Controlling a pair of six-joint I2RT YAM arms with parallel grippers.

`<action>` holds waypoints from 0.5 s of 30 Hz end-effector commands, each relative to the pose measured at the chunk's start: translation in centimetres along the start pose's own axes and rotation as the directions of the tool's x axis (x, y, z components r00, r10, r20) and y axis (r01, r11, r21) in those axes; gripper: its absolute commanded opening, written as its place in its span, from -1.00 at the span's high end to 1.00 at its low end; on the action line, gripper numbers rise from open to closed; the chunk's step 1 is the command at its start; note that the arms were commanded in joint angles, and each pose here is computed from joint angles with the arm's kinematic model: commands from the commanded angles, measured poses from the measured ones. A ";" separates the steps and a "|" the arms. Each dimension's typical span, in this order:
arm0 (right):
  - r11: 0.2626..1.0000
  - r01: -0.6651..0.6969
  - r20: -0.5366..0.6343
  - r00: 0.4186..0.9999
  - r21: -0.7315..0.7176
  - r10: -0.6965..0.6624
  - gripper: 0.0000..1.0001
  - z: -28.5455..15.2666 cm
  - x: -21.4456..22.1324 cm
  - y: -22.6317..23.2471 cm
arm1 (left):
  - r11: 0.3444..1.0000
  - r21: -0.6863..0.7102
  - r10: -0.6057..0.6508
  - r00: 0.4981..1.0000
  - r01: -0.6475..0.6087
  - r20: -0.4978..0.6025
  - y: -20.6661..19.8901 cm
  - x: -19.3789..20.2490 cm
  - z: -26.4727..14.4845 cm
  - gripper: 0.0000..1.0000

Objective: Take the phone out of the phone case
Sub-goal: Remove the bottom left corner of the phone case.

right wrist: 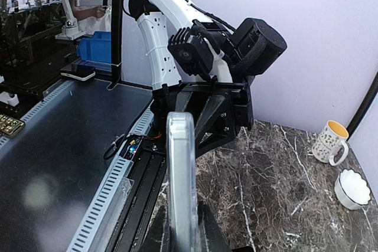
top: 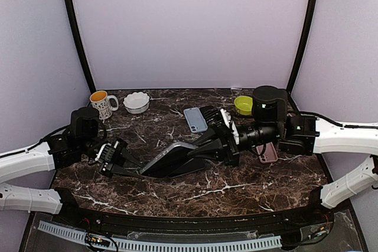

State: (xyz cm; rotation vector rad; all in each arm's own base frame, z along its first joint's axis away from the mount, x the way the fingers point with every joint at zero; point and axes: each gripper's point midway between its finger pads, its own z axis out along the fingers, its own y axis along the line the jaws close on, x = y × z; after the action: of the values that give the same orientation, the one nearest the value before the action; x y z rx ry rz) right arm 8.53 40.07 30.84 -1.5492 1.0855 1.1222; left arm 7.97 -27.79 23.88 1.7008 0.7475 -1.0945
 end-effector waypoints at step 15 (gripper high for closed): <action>0.973 0.207 0.133 0.972 -0.106 -0.192 1.00 0.1 -1.8 2.2 | 0.997 0.073 0.031 0.999 -0.034 0.035 -1.9 -1.1 0.9 0.63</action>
State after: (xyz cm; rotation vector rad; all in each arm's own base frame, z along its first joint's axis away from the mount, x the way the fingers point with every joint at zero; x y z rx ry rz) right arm 7.16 39.75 30.41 -1.6167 0.9854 1.1498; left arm 7.22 -28.08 23.40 1.7252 0.7488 -1.1033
